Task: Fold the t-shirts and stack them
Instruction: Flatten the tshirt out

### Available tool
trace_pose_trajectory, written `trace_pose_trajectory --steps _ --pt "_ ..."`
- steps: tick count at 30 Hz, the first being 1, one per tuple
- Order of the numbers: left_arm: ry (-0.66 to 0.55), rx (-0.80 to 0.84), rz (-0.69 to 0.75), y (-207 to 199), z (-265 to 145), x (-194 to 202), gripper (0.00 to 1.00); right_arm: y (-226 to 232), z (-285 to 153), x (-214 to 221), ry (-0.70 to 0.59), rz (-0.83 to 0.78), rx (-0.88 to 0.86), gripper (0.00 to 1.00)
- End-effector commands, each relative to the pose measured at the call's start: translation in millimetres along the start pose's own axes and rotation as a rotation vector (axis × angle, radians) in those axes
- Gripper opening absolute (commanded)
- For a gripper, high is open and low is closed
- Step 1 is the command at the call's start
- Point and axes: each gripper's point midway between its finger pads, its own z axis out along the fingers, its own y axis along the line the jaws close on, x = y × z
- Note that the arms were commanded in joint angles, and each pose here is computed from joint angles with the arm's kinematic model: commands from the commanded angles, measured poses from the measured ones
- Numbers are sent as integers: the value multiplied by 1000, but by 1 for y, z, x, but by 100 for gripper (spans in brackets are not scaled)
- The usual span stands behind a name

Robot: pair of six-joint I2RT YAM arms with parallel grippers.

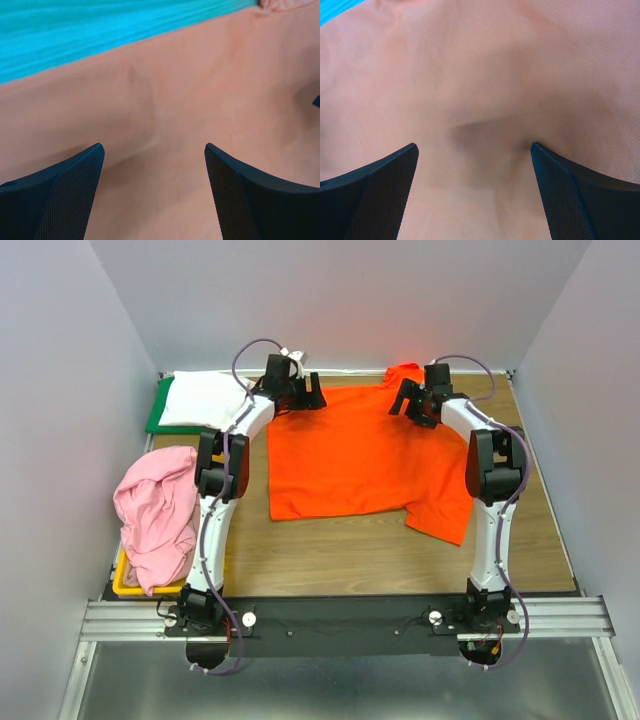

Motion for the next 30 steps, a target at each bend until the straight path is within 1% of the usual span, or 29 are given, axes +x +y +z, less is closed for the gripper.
trace_pose_trajectory --steps 1,3,4,6,7,9,10,11,15,16,17,18,19,21,25,28,30 --pt "-113 -42 65 -21 -48 -48 89 0 -12 -13 -15 -82 7 100" --pt "-118 -93 65 -20 -60 -47 89 2 -27 -27 -58 -118 22 100" --pt "-104 -128 54 -18 -70 -37 89 0 -30 -29 -65 -131 28 100" --pt "-79 -160 41 -15 -78 -23 89 1 -41 -35 -87 -158 40 100" --pt "-46 -174 33 -13 -85 -5 89 -2 -44 -36 -92 -161 51 100" --pt "-18 -182 26 -14 -92 10 89 -8 -50 -30 -86 -162 75 100" --pt "32 -194 10 -7 -93 36 89 -14 -51 -29 -88 -157 105 100" --pt "51 -201 5 -5 -94 47 89 -17 -52 -26 -85 -155 113 100" --pt "130 -244 -11 5 -105 97 88 -33 -50 -1 -36 -145 159 100" --pt "116 -240 -10 2 -107 92 88 -36 -49 2 -31 -141 171 100" --pt "141 -256 -13 6 -109 108 88 -39 -50 6 -26 -141 179 100" --pt "129 -254 -15 4 -112 107 88 -45 -50 12 -15 -137 197 100" --pt "146 -259 -19 7 -114 117 88 -46 -50 15 -10 -138 201 100" --pt "154 -266 -20 10 -115 122 88 -50 -49 20 2 -135 208 100" --pt "185 -264 -20 15 -108 135 88 -58 -45 36 36 -125 227 100" --pt "197 -265 -17 18 -101 139 88 -66 -43 47 56 -110 255 100" --pt "190 -260 -8 18 -96 132 88 -71 -42 54 70 -102 267 100"
